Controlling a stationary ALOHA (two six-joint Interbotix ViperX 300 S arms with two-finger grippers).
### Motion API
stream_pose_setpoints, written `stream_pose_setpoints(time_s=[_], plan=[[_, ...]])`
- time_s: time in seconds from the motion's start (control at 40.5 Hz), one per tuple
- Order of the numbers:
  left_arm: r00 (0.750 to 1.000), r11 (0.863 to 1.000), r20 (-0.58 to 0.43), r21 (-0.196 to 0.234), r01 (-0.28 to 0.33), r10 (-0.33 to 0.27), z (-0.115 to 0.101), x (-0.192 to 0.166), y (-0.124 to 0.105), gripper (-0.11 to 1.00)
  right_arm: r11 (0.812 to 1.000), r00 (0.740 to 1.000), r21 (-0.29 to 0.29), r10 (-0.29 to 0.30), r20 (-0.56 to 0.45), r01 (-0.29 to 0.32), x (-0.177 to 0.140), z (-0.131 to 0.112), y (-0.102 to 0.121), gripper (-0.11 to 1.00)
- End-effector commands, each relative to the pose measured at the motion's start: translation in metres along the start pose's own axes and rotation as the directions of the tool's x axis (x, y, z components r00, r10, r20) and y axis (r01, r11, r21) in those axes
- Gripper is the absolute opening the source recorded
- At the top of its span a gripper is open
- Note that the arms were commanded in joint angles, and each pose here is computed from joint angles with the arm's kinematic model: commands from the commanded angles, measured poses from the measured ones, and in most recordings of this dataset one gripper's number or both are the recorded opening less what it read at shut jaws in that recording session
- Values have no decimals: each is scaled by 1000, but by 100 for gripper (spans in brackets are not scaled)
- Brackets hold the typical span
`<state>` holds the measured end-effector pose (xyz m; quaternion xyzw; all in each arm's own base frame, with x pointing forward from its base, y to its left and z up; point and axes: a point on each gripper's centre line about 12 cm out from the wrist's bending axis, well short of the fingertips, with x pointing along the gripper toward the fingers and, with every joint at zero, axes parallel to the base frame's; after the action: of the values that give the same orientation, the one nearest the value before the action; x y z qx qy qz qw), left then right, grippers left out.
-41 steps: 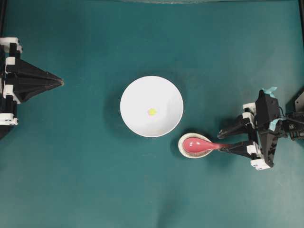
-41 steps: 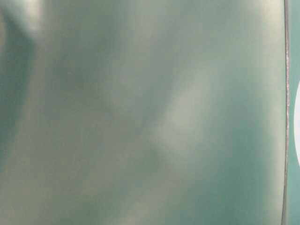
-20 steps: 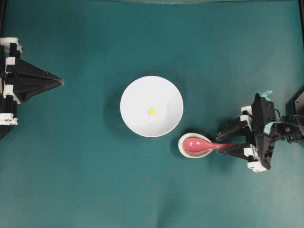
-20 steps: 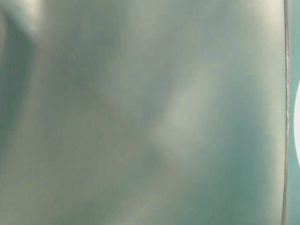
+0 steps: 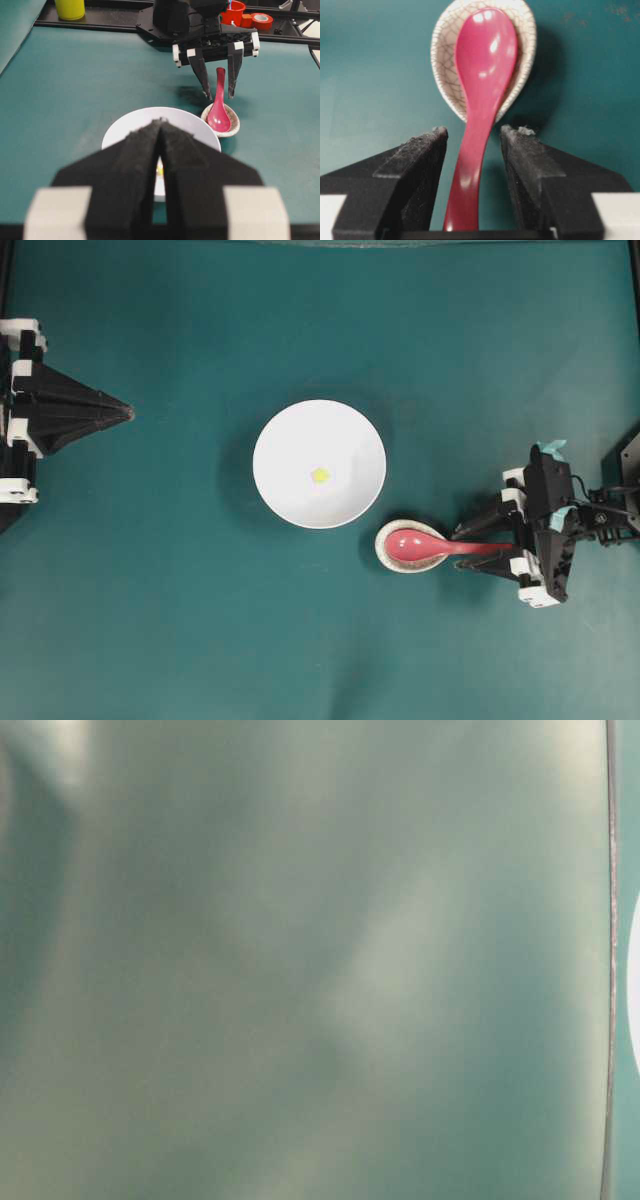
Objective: Scoop the yellow hexagonal prism block from the bowl with a spoon using the right arm.
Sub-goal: 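Close the right gripper on the pink spoon handle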
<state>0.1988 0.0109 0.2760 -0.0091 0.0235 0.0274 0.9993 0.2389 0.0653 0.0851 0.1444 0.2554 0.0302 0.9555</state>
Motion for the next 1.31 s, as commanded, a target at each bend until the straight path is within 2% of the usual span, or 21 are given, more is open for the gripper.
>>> stream_pose_setpoints(time_s=[0.0, 0.173, 0.37, 1.283], plan=[[1000, 1000, 17, 0, -2, 2, 7, 2, 0, -1, 1000, 1000, -13, 15, 27, -14, 0, 4, 4, 52], [1000, 1000, 17, 0, -1, 1, 7, 2, 0, -1, 999, 998, -50, 21, 54, -19, 0, 7, 4, 42], [1000, 1000, 17, 1, -3, 2, 7, 2, 0, -1, 998, 999, -55, 19, 50, -16, -1, 6, 3, 31], [1000, 1000, 15, 1, -1, 1, 7, 2, 0, -1, 999, 998, -43, 7, 56, -5, 0, 8, 3, 30]])
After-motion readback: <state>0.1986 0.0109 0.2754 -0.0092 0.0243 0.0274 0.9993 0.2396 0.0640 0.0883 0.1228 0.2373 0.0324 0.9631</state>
